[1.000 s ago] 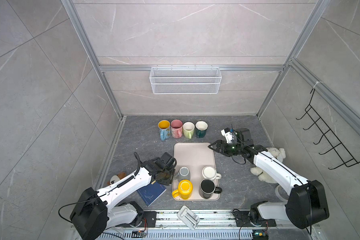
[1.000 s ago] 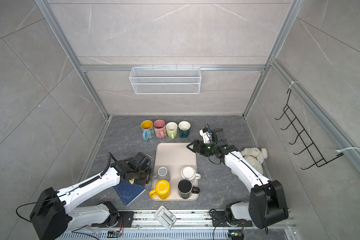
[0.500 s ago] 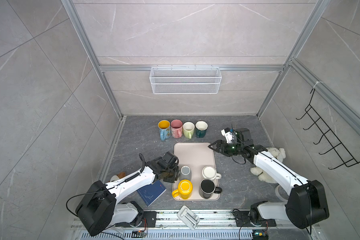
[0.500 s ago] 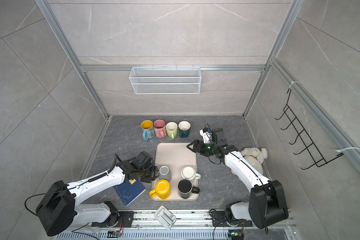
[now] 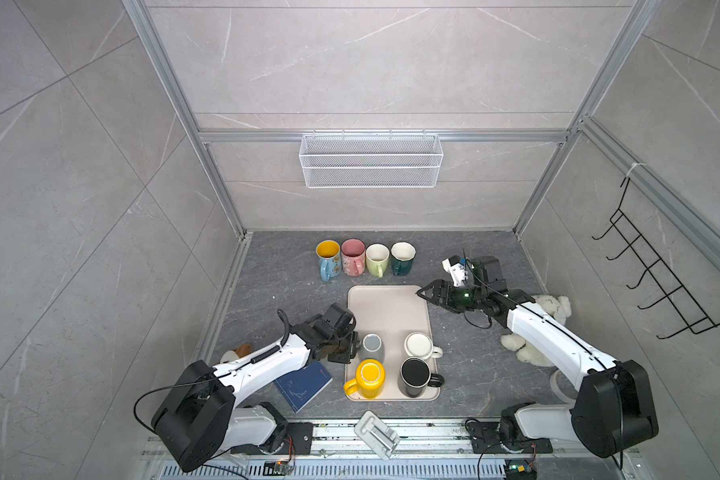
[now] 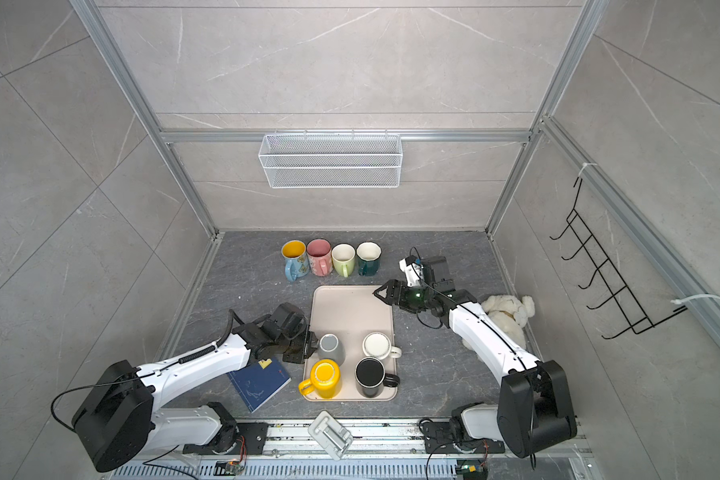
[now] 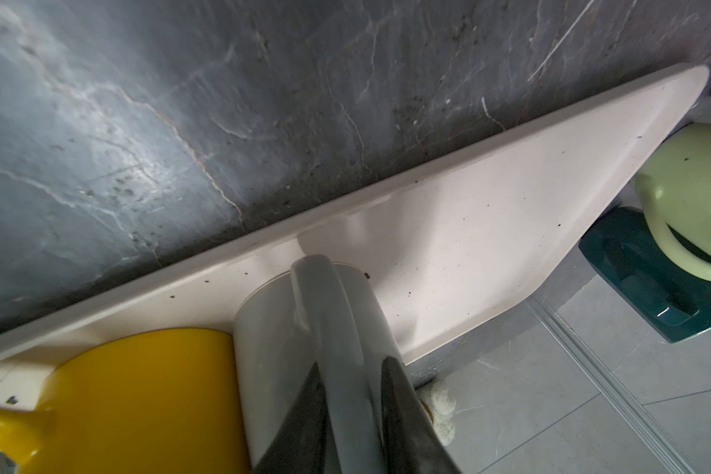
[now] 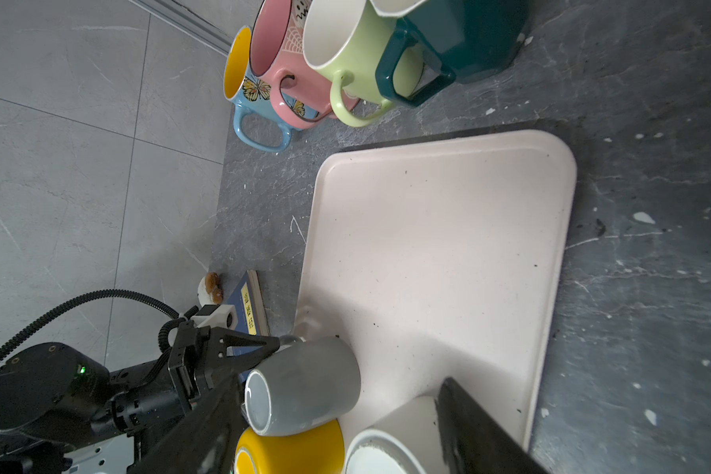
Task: Turn the mug right side up
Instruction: Pick up the mug from the tray.
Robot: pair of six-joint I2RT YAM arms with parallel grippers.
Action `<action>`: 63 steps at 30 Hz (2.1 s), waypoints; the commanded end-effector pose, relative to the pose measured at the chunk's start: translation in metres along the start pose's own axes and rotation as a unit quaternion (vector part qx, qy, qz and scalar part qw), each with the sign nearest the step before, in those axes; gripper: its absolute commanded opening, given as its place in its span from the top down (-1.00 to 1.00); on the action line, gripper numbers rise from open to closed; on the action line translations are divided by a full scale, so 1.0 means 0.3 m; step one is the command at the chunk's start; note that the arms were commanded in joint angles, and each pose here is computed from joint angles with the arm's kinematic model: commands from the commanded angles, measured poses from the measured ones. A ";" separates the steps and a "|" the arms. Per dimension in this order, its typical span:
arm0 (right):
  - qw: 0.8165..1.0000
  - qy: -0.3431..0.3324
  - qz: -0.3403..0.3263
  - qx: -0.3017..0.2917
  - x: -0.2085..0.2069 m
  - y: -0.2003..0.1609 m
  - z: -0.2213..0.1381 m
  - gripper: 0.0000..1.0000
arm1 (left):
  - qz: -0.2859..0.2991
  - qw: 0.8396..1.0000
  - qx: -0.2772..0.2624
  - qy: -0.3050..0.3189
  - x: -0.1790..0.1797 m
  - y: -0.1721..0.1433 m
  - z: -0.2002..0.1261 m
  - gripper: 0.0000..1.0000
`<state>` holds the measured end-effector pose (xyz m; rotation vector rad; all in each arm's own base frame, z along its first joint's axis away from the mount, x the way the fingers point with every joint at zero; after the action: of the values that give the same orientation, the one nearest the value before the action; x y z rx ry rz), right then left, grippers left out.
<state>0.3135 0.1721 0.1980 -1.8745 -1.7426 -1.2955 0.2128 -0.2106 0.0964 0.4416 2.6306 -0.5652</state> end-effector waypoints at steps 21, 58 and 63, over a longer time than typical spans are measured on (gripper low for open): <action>1.000 -0.021 -0.003 0.008 -0.018 0.006 0.018 -0.54 | -0.001 0.999 -0.013 -0.029 -0.088 0.081 0.042 1.00; 1.000 -0.026 -0.010 -0.002 0.004 0.000 -0.026 -0.52 | 0.590 0.748 -0.174 -0.248 -0.560 -0.234 -0.351 1.00; 1.000 -0.027 -0.016 -0.001 0.015 0.004 -0.031 -0.51 | 0.661 0.679 -0.221 -0.229 -0.582 -0.305 -0.350 1.00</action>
<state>0.3102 0.1665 0.1912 -1.9356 -1.7542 -1.2278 0.2840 -0.2786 0.2657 1.4777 1.4291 0.1799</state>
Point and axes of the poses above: each gripper's point midway between its finger pads, its own z axis out along the fingers, its own x axis along the line the jaws close on, y = z × x, the point moved 3 cm from there along -z, back along the fingers, and after that the axes turned 5 degrees about z, right-handed, at the moved point
